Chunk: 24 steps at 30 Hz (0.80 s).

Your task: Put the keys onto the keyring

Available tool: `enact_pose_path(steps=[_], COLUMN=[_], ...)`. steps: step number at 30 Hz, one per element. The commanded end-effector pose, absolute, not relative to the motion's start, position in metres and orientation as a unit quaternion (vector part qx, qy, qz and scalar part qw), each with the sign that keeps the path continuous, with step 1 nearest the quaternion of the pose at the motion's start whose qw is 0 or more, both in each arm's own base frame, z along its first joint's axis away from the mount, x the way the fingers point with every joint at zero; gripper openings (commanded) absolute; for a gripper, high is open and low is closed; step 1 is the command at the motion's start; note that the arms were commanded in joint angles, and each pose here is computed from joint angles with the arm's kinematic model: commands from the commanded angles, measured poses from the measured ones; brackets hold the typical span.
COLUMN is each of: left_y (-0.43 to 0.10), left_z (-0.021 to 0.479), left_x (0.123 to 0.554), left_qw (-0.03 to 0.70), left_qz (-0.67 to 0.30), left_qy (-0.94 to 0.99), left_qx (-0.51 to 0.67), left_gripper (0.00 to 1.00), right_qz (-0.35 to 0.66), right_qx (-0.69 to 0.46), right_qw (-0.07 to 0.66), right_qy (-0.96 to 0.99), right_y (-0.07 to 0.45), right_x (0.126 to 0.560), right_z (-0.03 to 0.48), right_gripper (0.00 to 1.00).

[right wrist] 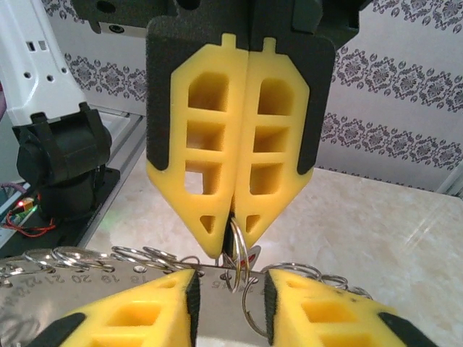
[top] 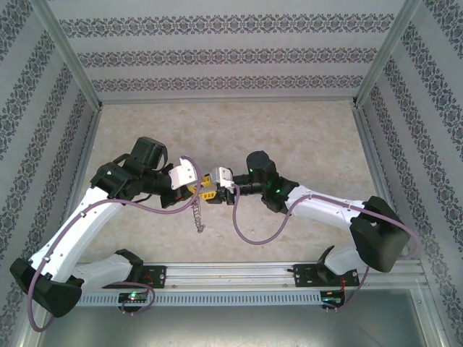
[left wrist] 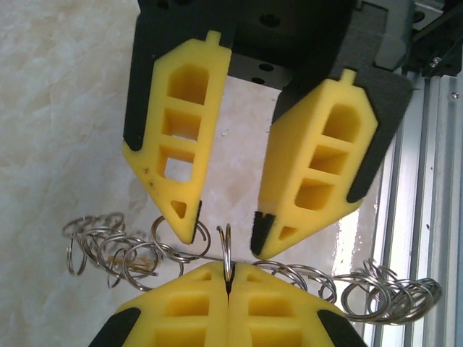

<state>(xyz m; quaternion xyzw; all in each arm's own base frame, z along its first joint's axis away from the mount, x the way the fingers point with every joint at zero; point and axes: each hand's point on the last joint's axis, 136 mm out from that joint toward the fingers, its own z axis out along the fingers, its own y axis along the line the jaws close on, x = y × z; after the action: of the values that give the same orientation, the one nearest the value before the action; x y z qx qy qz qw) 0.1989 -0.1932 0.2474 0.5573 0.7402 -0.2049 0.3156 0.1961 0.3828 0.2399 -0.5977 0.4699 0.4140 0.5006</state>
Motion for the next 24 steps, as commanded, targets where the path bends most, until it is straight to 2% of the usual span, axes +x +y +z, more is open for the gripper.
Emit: enact_pose_path(steps=[1,12,14,17,18,19,21,24], left_y=[-0.201,-0.2,-0.2,-0.2,-0.2,-0.199,-0.2,-0.201], left_z=[0.261,0.256,0.255,0.255,0.256,0.258,0.265,0.275], left_x=[0.191,0.191,0.191,0.191,0.192,0.194,0.194,0.196], left_qw=[0.328,0.316,0.317,0.319,0.321,0.328,0.35,0.401], left_qz=[-0.223,-0.222,-0.222,-0.221,-0.219,-0.217,-0.217,-0.214], left_qy=[0.714,0.718,0.719,0.719,0.719,0.72,0.714,0.697], left_qx=[0.577,0.579,0.578,0.577,0.576,0.572,0.567,0.554], left_gripper=[0.0,0.0,0.0,0.0,0.03,0.08,0.1,0.24], right_qz=[0.429,0.438,0.441,0.446,0.446,0.447,0.446,0.449], right_qx=[-0.601,-0.605,-0.606,-0.606,-0.605,-0.604,-0.596,-0.57], right_qw=[0.506,0.503,0.5,0.495,0.495,0.494,0.501,0.522], right_qy=[0.446,0.436,0.434,0.435,0.436,0.438,0.441,0.449], right_y=[0.389,0.388,0.388,0.389,0.389,0.389,0.389,0.387], right_x=[0.189,0.184,0.183,0.182,0.182,0.182,0.185,0.191], right_z=[0.255,0.261,0.262,0.261,0.261,0.261,0.264,0.275], right_gripper=[0.27,0.28,0.26,0.14,0.04,0.0,0.0,0.0])
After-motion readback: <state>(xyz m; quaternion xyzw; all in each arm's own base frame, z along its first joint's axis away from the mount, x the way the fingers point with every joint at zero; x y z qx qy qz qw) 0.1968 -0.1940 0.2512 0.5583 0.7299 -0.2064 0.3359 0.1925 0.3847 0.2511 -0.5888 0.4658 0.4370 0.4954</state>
